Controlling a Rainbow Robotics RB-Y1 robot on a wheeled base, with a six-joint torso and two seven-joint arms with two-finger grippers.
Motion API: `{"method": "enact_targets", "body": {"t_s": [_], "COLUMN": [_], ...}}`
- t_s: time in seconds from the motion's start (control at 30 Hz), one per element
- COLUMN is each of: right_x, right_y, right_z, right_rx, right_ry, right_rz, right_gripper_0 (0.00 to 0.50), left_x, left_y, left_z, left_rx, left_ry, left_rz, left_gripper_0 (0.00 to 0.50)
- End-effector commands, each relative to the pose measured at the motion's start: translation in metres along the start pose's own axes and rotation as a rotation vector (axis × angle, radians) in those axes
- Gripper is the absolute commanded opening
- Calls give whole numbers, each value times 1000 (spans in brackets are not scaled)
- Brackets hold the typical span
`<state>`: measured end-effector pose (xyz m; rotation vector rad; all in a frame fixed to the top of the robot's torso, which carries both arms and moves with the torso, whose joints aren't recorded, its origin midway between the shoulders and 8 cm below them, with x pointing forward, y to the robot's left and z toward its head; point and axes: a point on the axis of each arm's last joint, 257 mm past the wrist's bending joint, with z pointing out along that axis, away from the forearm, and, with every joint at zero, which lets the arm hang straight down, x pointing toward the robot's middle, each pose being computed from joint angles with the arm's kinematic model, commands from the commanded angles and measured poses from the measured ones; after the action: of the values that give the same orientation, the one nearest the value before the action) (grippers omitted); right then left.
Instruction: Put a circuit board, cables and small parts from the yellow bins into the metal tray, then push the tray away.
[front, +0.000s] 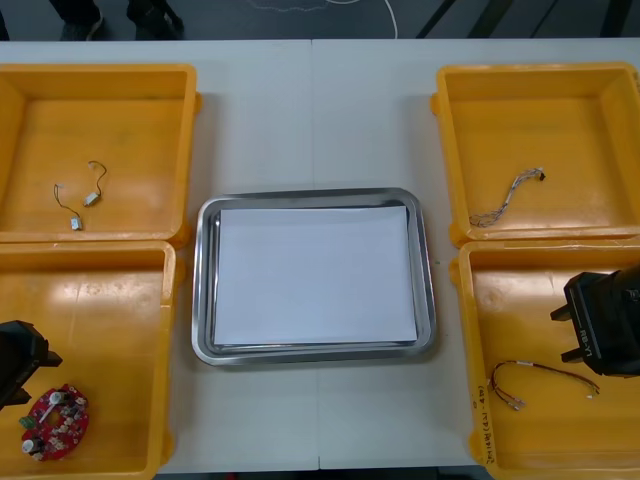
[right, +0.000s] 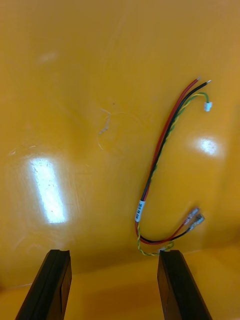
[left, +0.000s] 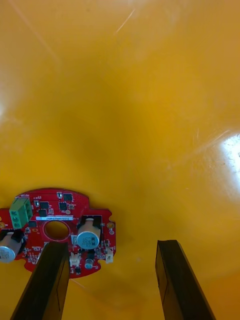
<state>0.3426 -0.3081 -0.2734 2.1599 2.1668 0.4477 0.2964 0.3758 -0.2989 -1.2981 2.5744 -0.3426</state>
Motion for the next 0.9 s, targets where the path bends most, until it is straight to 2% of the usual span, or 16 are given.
{"method": "enact_targets", "body": {"t_s": [0.03, 0.2, 0.37, 0.5, 0.73, 0.8, 0.9], "right_x": [-14, -10, -2, 3, 13, 15, 15], "right_y": [-9, -7, -9, -14, -14, -15, -16], "right_z": [10, 25, 33, 40, 52, 55, 61], "right_rx": [6, -23, -26, -16, -42, -41, -51], "right_ry": [-75, -96, -77, -82, -67, -70, -97], "right_rz": [28, 28, 49, 52, 73, 71, 90], "right_gripper_0": [500, 500, 500, 500, 500, 500, 500], "left_x": [10, 10, 13, 16, 20, 21, 21], "left_y": [13, 13, 13, 12, 18, 19, 20], "left_z": [19, 25, 30, 33, 35, 34, 34], "left_rx": [-13, -10, -5, 3, -2, 1, 6], "left_ry": [21, 24, 28, 30, 40, 41, 39], "left_rz": [51, 61, 63, 60, 64, 65, 66], "left_gripper_0": [500, 500, 500, 500, 500, 500, 500]}}
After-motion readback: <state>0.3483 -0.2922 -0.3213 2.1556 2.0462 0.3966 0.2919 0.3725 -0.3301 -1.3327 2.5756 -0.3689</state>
